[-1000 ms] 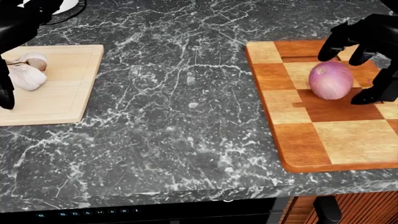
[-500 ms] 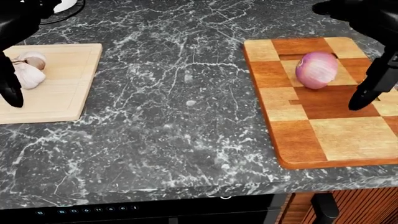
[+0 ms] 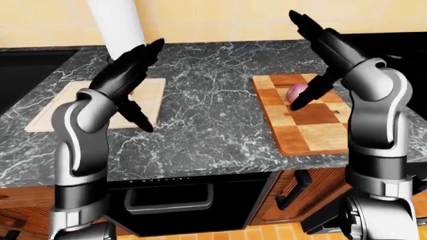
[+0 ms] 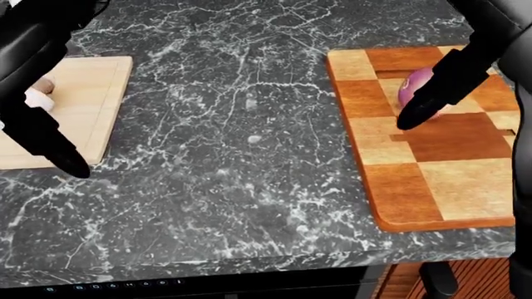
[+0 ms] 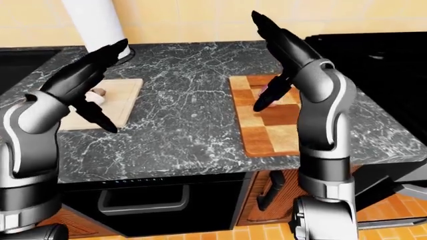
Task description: Place the onion and the garlic on separate cutting boards.
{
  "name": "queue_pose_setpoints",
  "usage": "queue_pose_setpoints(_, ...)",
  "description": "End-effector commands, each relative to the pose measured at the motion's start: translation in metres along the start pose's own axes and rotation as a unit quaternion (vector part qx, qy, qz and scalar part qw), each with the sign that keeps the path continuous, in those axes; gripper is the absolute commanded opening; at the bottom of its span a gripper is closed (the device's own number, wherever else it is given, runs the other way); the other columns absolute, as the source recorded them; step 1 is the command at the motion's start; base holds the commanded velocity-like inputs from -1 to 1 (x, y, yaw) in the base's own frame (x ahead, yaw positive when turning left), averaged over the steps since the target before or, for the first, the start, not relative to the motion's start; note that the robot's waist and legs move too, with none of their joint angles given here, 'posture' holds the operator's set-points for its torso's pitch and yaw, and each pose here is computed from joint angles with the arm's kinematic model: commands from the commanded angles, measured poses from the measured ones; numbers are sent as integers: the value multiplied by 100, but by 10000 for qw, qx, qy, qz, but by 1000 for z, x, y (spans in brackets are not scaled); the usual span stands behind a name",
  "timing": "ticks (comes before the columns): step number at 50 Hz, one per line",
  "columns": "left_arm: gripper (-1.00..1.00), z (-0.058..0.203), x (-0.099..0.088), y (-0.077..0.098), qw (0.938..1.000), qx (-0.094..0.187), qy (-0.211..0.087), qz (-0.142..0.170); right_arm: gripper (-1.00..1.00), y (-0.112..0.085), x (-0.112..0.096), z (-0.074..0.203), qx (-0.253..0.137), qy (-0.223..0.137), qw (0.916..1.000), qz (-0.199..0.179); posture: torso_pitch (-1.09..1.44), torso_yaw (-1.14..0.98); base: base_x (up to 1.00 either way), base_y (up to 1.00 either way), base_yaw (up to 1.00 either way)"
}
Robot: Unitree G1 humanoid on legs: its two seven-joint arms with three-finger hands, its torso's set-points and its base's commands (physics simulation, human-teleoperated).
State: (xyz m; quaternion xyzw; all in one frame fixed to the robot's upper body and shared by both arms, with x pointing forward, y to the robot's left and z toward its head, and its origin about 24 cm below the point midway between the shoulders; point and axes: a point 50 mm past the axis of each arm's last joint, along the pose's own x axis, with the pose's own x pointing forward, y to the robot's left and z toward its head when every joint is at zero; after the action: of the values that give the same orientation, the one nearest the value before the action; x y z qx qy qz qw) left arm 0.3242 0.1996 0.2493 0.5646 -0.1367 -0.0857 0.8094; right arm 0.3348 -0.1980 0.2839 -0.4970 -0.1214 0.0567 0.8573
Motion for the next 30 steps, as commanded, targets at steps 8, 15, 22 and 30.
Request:
queue_pose_setpoints(8, 100, 21, -22, 9, 9946, -401, -232, 926, 100, -11, -19, 16, 330, -279, 9969, -654, 0, 0, 0, 0, 0)
queue_pose_setpoints(15, 100, 34, -43, 2, 9845, -944, -326, 1442, 100, -5, -29, 26, 728, -477, 9917, -944, 0, 0, 0, 0, 0)
queue_pose_setpoints(22, 100, 42, -58, 3, 9720, -1498, -326, 1780, 100, -12, -38, 39, 1159, -685, 9807, -1419, 0, 0, 0, 0, 0)
queue_pose_setpoints(30, 100, 54, -76, -2, 9627, -1599, -388, 2146, 100, -7, -57, 55, 1344, -982, 9714, -1694, 0, 0, 0, 0, 0)
